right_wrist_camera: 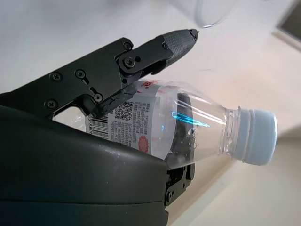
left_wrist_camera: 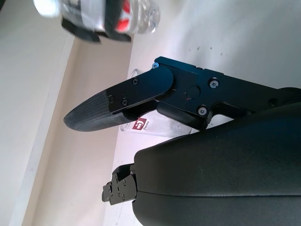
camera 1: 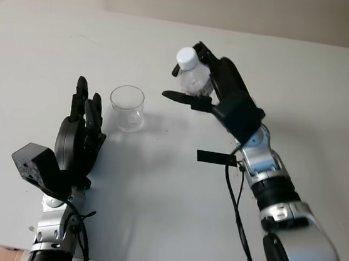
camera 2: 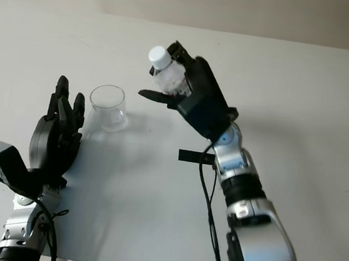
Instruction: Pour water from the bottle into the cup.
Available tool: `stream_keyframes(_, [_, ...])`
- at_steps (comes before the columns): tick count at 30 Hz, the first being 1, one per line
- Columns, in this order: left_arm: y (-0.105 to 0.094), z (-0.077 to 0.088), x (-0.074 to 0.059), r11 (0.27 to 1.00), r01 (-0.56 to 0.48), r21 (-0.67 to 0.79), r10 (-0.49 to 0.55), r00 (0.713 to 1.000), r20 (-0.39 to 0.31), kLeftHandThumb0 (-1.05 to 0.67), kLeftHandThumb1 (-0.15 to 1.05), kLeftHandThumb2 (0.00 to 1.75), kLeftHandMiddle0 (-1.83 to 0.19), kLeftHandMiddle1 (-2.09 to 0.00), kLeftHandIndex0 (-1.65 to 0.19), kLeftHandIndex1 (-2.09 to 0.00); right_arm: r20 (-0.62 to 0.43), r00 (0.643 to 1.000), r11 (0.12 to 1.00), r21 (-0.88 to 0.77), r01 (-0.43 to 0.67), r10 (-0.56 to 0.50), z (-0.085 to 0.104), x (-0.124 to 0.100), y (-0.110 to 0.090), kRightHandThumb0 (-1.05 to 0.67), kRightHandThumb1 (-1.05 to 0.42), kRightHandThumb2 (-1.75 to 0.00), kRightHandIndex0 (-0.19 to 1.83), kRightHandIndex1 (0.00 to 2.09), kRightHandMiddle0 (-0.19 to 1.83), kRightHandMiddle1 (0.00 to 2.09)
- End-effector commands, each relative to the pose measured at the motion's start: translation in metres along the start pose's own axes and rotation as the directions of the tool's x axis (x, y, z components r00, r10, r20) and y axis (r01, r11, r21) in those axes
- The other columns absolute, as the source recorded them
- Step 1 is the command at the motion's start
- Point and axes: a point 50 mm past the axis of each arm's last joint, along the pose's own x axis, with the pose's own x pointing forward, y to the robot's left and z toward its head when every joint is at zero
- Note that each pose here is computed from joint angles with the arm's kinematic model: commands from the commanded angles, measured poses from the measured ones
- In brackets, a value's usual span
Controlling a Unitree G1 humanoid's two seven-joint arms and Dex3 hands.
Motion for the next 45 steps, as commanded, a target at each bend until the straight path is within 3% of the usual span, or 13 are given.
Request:
stream_keyframes(1, [0.000, -0.002, -0.001, 1.000, 0.000, -0.002, 0.000, 1.000, -0.006, -0.76, 1.05, 0.78, 0.11, -0.05, 0.18, -0.05, 0.020, 1.000, 0.997, -0.072, 0.010, -0.009, 0.007, 0.010, -0.007, -0.14, -1.04, -0.17, 1.11, 2.09, 1.00, 2.09])
stream_keyframes(8, [0.000, -0.003, -0.002, 1.000, -0.010, -0.001, 0.010, 1.000, -0.002, -0.76, 1.05, 0.78, 0.11, -0.05, 0.17, -0.06, -0.015, 1.000, 0.958, -0.284, -0.027, 0.024, 0.008, 0.021, -0.005, -0.16, -1.03, -0.15, 1.11, 2.09, 0.82, 2.09])
stream_keyframes(14, [0.000, -0.002, -0.002, 1.000, -0.013, 0.002, 0.013, 1.000, -0.005, -0.77, 1.05, 0.77, 0.11, -0.05, 0.18, -0.05, 0.004, 0.998, 0.871, -0.488, -0.048, 0.057, 0.015, 0.028, -0.008, -0.16, -1.04, -0.14, 0.88, 2.09, 0.40, 2.09])
stream_keyframes(21, [0.000, -0.002, -0.001, 1.000, -0.010, -0.005, 0.010, 1.000, -0.002, -0.77, 1.05, 0.77, 0.11, -0.05, 0.18, -0.05, 0.030, 0.998, 0.821, -0.571, -0.025, 0.051, 0.031, 0.040, -0.016, -0.17, -1.05, -0.16, 0.89, 2.09, 0.46, 2.09])
stream_keyframes(26, [-0.001, -0.001, 0.000, 1.000, -0.005, -0.006, 0.005, 1.000, 0.000, -0.77, 1.05, 0.78, 0.11, -0.05, 0.18, -0.05, 0.062, 0.997, 0.792, -0.610, -0.005, 0.055, 0.043, 0.046, -0.016, -0.21, -1.05, -0.23, 0.95, 2.09, 0.39, 2.09])
stream_keyframes(36, [-0.003, -0.001, 0.002, 1.000, -0.010, -0.016, 0.010, 1.000, 0.005, -0.77, 1.05, 0.77, 0.10, -0.06, 0.18, -0.05, 0.087, 0.993, 0.737, -0.676, 0.002, 0.077, 0.055, 0.052, -0.015, -0.24, -1.05, -0.14, 0.93, 2.09, 0.27, 2.09])
stream_keyframes(39, [-0.004, -0.001, 0.001, 1.000, -0.011, -0.014, 0.011, 1.000, 0.006, -0.77, 1.05, 0.78, 0.11, -0.05, 0.18, -0.05, 0.091, 0.992, 0.716, -0.698, -0.003, 0.093, 0.057, 0.053, -0.012, -0.27, -1.05, -0.14, 0.89, 2.09, 0.14, 2.09])
stream_keyframes(45, [-0.003, -0.003, -0.001, 1.000, -0.023, -0.012, 0.023, 1.000, 0.004, -0.77, 1.05, 0.77, 0.10, -0.06, 0.17, -0.06, 0.127, 0.981, 0.635, -0.772, 0.004, 0.147, 0.063, 0.053, -0.005, -0.30, -1.03, -0.08, 0.84, 2.09, 0.24, 2.09])
